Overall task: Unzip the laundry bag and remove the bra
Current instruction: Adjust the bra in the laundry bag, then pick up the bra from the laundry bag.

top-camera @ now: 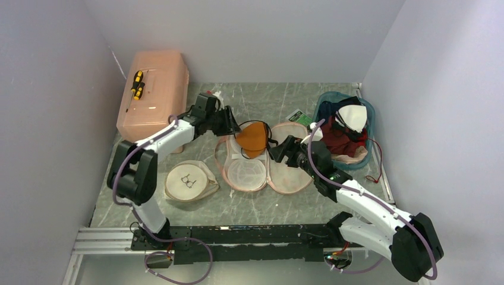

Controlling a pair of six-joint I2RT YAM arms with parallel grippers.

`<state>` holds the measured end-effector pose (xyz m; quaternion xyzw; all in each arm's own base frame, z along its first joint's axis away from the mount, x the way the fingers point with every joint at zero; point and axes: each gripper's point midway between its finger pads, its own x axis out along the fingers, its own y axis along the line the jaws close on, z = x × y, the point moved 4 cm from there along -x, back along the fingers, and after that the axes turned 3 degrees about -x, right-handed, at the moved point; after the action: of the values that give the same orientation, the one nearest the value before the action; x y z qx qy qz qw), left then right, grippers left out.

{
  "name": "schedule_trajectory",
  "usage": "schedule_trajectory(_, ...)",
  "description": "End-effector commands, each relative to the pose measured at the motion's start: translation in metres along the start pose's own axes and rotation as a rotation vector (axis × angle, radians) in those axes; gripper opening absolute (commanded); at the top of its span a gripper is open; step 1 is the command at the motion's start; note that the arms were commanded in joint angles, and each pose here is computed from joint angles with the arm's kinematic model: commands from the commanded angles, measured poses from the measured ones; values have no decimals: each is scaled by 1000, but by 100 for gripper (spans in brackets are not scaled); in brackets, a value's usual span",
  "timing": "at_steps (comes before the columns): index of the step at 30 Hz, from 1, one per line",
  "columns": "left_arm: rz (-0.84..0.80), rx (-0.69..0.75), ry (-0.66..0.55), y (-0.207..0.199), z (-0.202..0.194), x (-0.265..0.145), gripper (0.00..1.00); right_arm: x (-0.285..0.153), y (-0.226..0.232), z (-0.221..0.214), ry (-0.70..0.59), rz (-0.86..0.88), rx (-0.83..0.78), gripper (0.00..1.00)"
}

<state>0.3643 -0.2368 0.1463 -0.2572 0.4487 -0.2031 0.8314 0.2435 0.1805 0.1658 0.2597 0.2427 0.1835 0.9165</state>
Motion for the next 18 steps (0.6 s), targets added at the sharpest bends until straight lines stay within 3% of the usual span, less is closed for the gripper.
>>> schedule_trajectory(1, -80, 28, -41, -30, 0, -27, 47, -6, 11, 14, -43, 53, -31, 80)
schedule_trajectory(6, -257, 12, -37, -57, -3, -16, 47, -7, 9, 10, -47, 62, -21, 79)
schedule_trajectory(11, -278, -40, 51, -46, -15, 28, 37, -6, 10, 5, -63, 102, 11, 77)
schedule_trajectory(18, -252, -81, 88, -22, -34, 61, 35, 3, 6, 1, -6, 50, 29, 77)
